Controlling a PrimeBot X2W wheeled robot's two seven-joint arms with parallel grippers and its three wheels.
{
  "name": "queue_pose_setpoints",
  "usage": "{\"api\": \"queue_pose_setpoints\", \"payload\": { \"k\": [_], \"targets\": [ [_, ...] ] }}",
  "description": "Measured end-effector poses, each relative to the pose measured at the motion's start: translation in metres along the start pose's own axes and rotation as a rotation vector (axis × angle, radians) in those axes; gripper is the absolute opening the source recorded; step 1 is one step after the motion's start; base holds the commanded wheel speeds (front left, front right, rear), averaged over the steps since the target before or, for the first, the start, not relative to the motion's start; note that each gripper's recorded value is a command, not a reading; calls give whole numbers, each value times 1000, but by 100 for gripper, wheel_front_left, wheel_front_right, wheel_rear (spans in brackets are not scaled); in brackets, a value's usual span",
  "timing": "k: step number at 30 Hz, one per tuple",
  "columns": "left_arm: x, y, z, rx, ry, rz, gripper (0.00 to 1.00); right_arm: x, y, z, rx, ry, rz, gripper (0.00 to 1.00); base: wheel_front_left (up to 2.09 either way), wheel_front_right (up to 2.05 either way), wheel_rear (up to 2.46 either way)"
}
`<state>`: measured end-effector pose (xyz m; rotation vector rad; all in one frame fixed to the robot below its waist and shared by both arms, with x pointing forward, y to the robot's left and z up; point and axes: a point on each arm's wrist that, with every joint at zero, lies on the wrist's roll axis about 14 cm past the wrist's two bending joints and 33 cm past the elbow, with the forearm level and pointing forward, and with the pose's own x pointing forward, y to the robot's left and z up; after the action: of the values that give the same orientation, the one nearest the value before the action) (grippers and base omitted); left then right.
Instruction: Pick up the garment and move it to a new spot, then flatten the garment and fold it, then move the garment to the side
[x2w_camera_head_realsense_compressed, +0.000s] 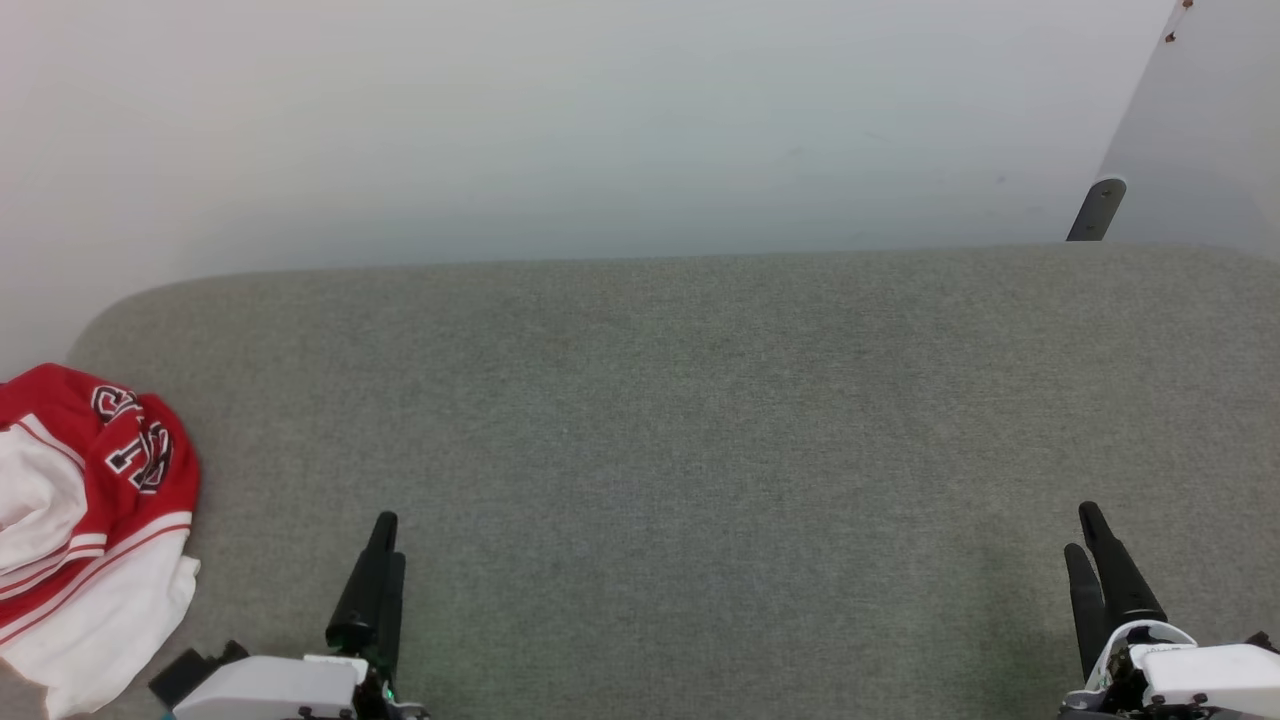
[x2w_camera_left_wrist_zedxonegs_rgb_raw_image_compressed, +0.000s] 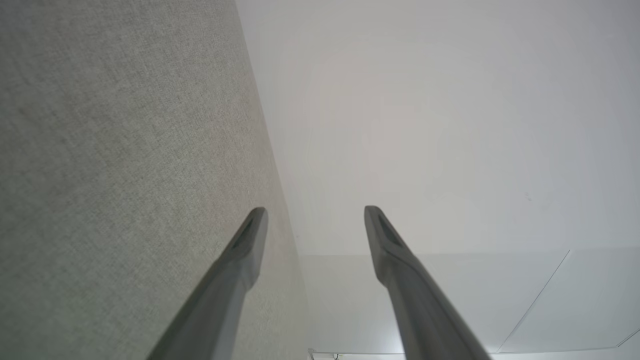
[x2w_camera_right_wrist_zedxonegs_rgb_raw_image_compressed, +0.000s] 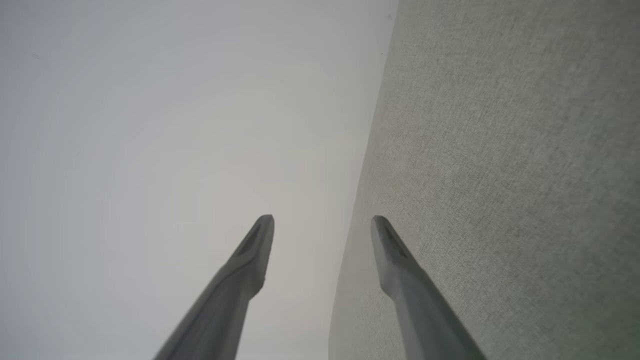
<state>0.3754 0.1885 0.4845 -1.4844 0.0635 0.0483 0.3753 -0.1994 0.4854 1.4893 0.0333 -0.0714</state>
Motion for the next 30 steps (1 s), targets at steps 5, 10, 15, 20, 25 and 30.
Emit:
{"api": "queue_pose_setpoints", "payload": {
  "k": [5,10,15,20,25,30],
  "targets": [
    [0,-1,1,77,-4,-1,100,-1,0,2,-79,-5,-2,100,0,0,0],
    [0,-1,3,184,-4,-3,100,-1,0,5,-174,-11,-1,100,0,0,0],
    [-1,-1,5,320,-1,5,100,-1,0,6,-289,-15,-1,100,0,0,0],
    [-2,-1,6,458,-1,8,100,-1,-1,7,-419,-11,-3,100,0,0,0],
    [-3,-1,5,583,7,5,100,-1,0,7,-541,-4,-1,100,0,0,0],
    [-3,-3,6,694,4,-10,100,-1,3,6,-618,-7,5,100,0,0,0]
  ]
}}
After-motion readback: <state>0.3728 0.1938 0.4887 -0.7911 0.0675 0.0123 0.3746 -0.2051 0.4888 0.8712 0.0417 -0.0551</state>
